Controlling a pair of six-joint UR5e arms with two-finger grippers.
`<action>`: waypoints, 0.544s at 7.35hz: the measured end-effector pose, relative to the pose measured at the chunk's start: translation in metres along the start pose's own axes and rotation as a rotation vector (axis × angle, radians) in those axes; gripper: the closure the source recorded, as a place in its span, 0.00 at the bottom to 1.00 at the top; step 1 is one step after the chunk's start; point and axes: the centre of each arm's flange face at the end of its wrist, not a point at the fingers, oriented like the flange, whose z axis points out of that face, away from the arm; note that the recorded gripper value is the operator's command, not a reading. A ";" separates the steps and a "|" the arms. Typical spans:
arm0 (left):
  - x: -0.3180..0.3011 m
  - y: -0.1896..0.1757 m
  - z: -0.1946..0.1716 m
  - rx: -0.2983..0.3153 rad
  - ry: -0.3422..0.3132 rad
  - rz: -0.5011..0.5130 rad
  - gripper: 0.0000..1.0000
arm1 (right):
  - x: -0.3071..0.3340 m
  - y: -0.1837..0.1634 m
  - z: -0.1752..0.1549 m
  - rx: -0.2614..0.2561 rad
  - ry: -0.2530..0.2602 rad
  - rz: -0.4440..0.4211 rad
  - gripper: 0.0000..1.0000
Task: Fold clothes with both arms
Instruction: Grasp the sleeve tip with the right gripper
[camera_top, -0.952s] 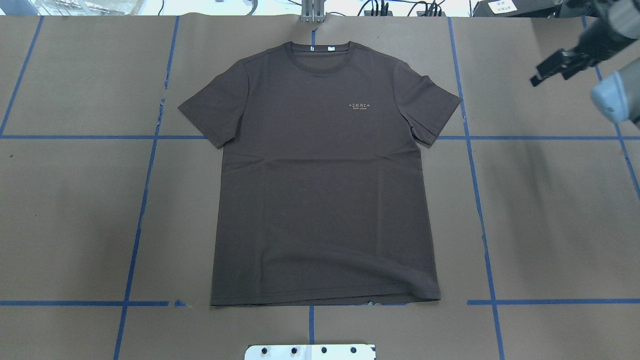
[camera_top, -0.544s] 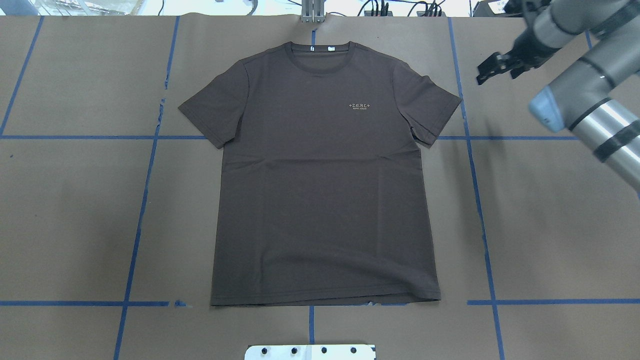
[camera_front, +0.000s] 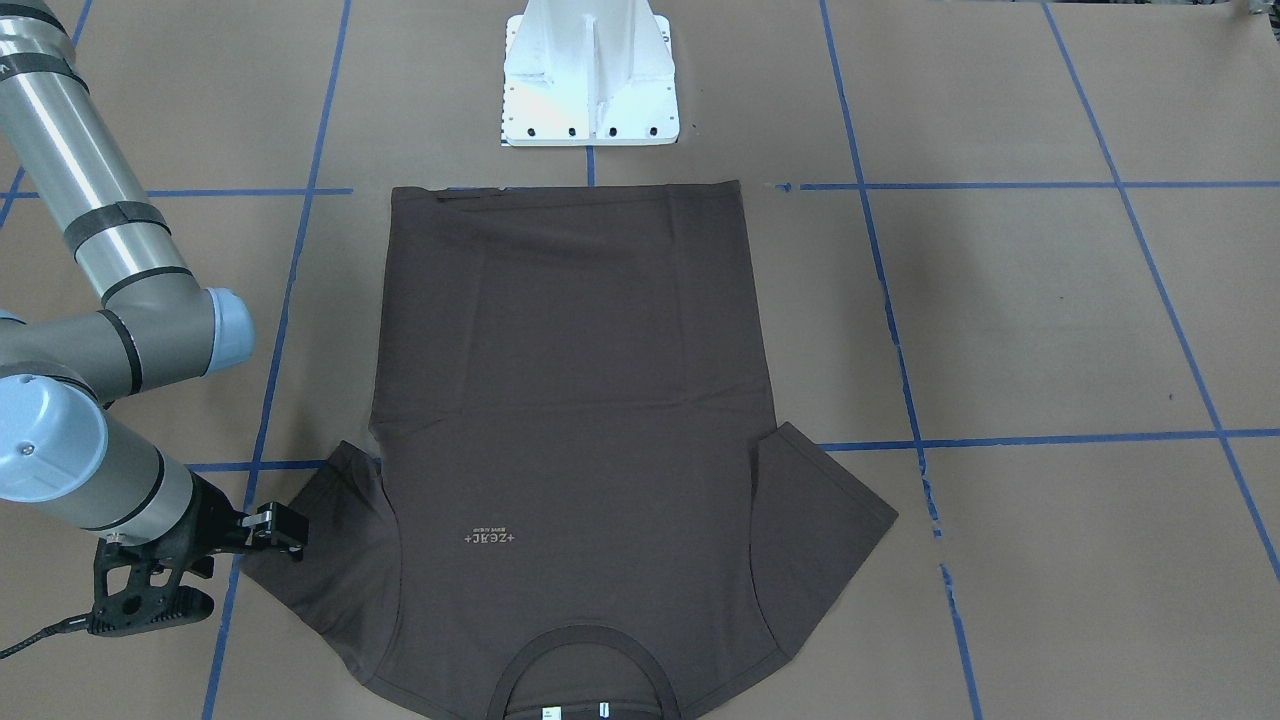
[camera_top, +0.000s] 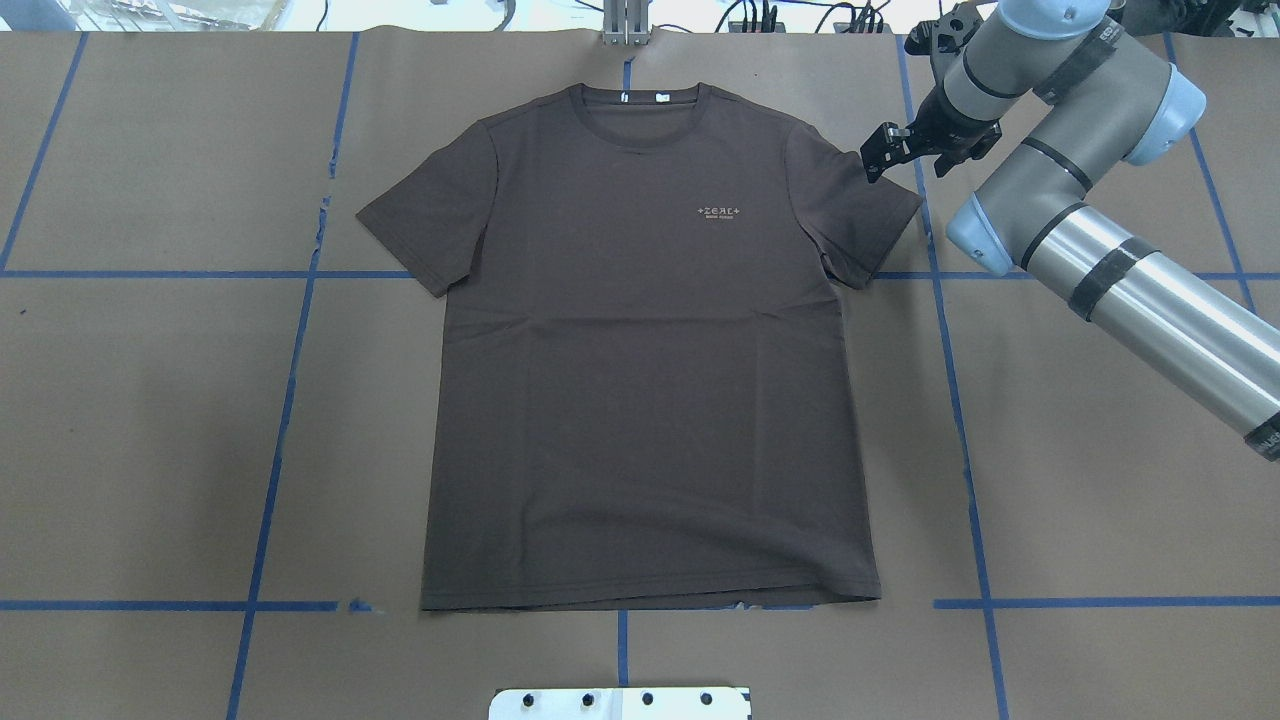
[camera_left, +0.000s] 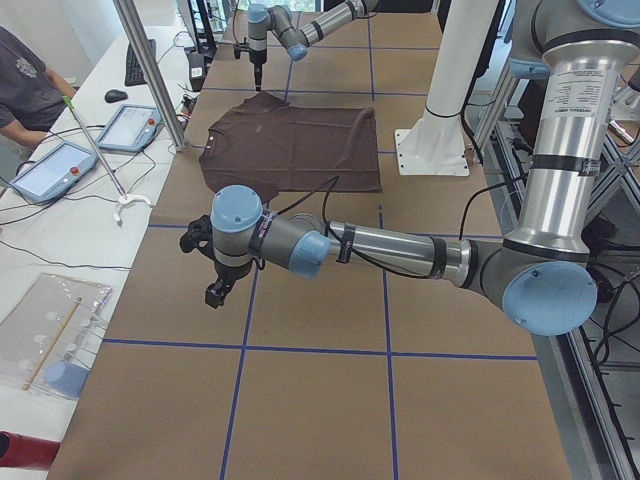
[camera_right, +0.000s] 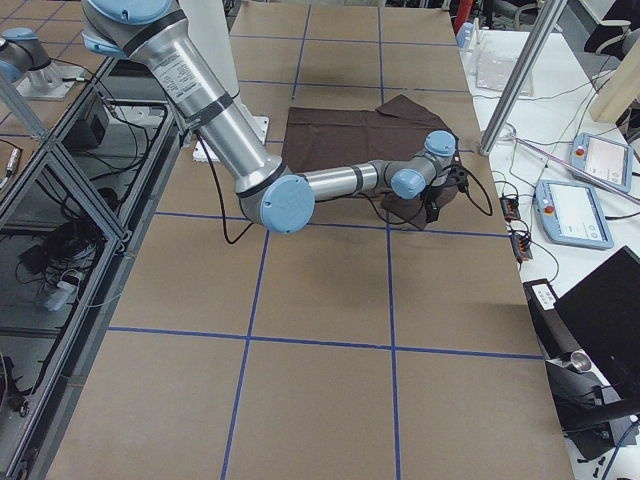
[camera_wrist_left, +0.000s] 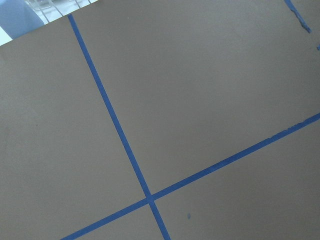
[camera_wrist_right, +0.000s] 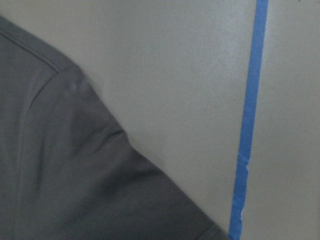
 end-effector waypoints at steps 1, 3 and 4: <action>0.001 -0.001 -0.001 0.002 0.000 0.002 0.00 | 0.006 0.001 0.007 -0.011 0.011 0.009 0.04; 0.002 -0.001 -0.002 0.004 0.001 0.004 0.00 | 0.006 0.001 0.019 -0.024 0.026 0.012 0.04; 0.002 -0.002 -0.002 0.005 0.001 0.005 0.00 | 0.002 0.001 0.024 -0.030 0.031 0.009 0.12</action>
